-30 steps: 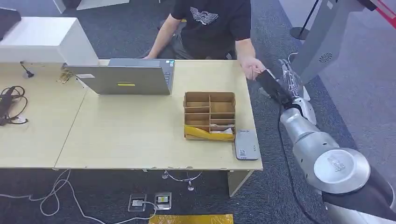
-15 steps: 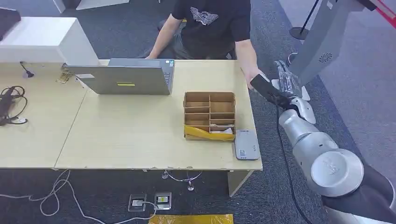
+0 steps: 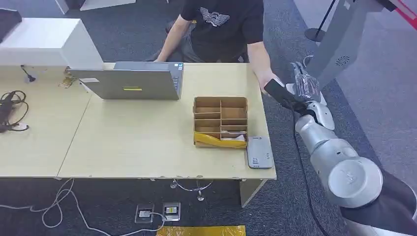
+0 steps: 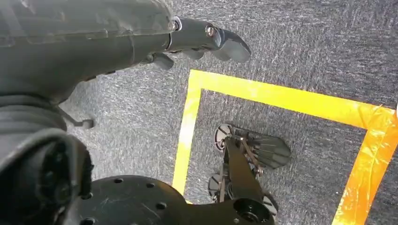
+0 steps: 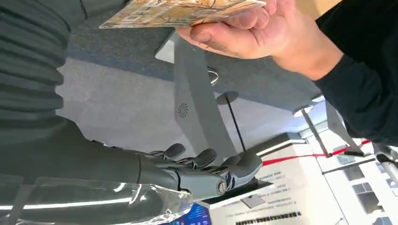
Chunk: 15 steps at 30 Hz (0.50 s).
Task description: Pass the card to the sensor for recognition and then transmit it.
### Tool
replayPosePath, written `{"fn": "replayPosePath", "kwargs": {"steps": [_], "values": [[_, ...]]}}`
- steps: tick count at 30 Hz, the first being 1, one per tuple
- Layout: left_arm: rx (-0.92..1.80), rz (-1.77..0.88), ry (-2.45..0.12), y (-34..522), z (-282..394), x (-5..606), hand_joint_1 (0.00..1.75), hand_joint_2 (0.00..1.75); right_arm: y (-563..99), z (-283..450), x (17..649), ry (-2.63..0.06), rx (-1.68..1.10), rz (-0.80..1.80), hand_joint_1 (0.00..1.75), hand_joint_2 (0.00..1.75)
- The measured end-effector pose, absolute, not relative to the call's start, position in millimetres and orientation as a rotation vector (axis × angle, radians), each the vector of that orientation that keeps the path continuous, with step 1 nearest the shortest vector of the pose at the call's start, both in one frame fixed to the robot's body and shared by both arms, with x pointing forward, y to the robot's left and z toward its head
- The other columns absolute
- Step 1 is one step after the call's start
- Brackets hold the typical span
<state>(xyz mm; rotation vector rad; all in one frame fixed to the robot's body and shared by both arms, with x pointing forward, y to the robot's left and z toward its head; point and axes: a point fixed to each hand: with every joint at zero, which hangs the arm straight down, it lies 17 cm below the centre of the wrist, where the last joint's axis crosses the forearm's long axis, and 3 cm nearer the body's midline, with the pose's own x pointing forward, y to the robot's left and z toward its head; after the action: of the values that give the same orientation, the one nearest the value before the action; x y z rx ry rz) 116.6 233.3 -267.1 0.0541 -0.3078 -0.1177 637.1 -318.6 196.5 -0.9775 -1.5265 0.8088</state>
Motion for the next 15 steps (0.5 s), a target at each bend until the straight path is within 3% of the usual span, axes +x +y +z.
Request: {"fn": "replayPosePath", "kwargs": {"steps": [15], "values": [[0.053, -0.12, -0.304, 231.9, -267.9, 114.8, 0.0, 0.0, -322.8, 222.1, 646.8, -1.516, -1.06, 0.859, 0.0, 1.75]]}}
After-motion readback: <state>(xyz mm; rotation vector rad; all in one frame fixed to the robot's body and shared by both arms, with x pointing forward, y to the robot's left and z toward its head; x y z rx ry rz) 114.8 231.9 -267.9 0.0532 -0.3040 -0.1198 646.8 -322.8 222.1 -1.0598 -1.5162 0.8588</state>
